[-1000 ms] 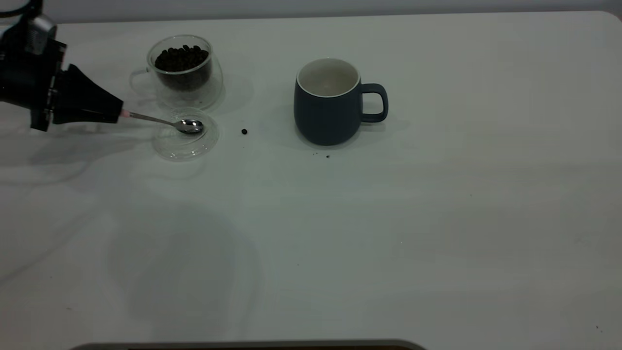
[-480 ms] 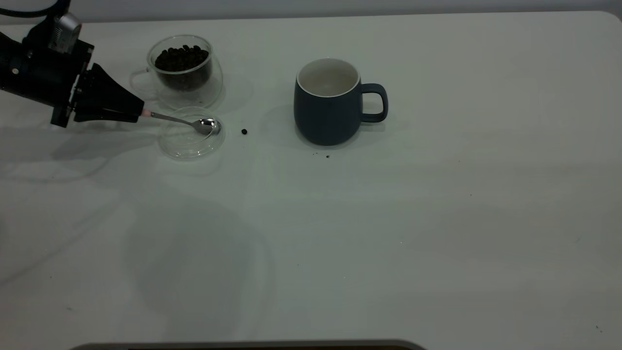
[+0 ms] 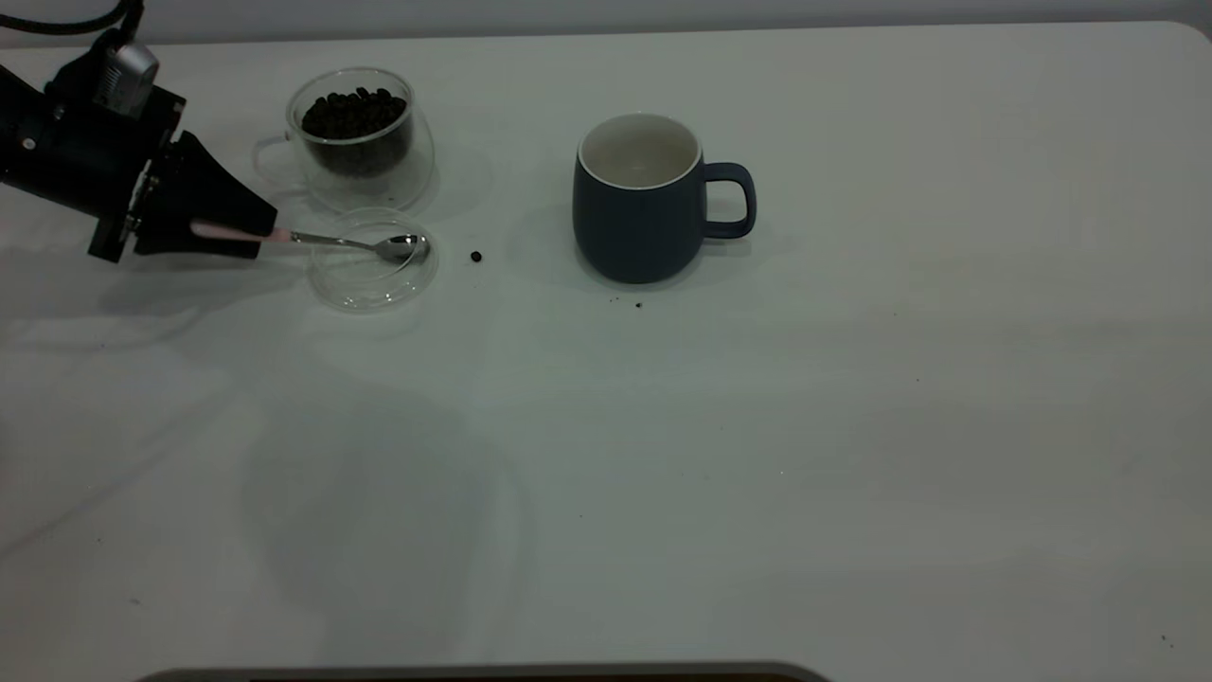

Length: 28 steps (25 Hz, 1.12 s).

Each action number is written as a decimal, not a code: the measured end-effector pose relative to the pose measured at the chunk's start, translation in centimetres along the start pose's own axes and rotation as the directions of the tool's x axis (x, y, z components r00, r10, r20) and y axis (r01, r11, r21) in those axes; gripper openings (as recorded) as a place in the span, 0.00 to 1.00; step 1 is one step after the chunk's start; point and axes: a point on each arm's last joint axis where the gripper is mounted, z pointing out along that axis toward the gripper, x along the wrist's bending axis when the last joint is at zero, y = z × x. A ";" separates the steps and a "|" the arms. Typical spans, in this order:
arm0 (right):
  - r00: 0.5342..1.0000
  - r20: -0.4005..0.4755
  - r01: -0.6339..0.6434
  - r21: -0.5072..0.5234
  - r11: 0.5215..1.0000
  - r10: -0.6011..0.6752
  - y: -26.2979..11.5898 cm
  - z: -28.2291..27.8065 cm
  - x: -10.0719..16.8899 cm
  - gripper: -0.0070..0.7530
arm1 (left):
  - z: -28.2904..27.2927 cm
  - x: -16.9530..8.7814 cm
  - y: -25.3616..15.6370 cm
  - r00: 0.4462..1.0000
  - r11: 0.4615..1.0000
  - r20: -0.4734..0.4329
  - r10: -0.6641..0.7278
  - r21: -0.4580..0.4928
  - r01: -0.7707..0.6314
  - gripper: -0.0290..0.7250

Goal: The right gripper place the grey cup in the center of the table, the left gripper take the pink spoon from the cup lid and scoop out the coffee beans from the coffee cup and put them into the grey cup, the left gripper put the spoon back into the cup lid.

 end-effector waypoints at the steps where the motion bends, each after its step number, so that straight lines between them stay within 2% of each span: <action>1: 1.000 0.000 0.000 0.000 1.000 0.000 0.0 0.0 0.0 0.64 | -0.1 0.1 -0.1 1.000 1.000 -0.005 -0.009 0.006 0.009 0.56; 4: 1.000 0.000 0.000 0.000 1.000 0.000 0.0 0.0 0.0 0.64 | -0.5 0.4 -0.3 0.999 0.999 -0.004 -0.036 0.019 0.036 0.70; 6: 1.000 -0.003 -0.001 0.000 1.000 0.001 0.0 0.0 0.0 0.64 | -1.2 0.6 -0.4 0.999 0.999 -0.007 -0.043 0.020 0.043 0.75; 9: 1.000 -0.005 -0.003 0.000 1.000 0.003 0.0 0.0 0.0 0.64 | -3.5 0.8 -0.2 0.998 0.998 -0.014 -0.068 -0.017 0.068 0.78; 13: 1.000 -0.007 -0.003 -0.001 1.000 0.003 0.0 0.0 0.1 0.64 | -7.9 -1.4 0.3 0.996 0.994 0.019 -0.086 -0.062 0.087 0.78; 16: 1.000 -0.007 -0.003 -0.001 1.000 0.003 0.0 0.0 0.1 0.64 | -11.2 -5.1 0.9 0.999 0.995 0.022 -0.032 -0.094 0.034 0.78; 20: 1.000 -0.007 -0.004 0.000 1.000 0.004 0.0 0.0 0.1 0.64 | -14.8 -12.2 1.2 0.998 0.990 -0.047 0.051 -0.132 -0.056 0.75; 24: 1.000 -0.007 -0.004 0.000 1.000 0.004 0.0 0.0 0.1 0.64 | -17.4 -20.5 -0.3 0.959 0.976 -0.222 0.175 -0.092 -0.199 0.73; 26: 1.000 -0.008 -0.004 0.000 1.000 0.004 0.0 0.0 0.1 0.64 | -17.9 -24.1 -1.7 0.915 0.971 -0.348 0.204 -0.046 -0.234 0.72; 28: 1.000 -0.009 -0.004 0.000 1.000 0.004 0.0 0.0 0.1 0.64 | -18.6 -27.6 -3.4 0.864 0.972 -0.469 0.183 -0.045 -0.231 0.72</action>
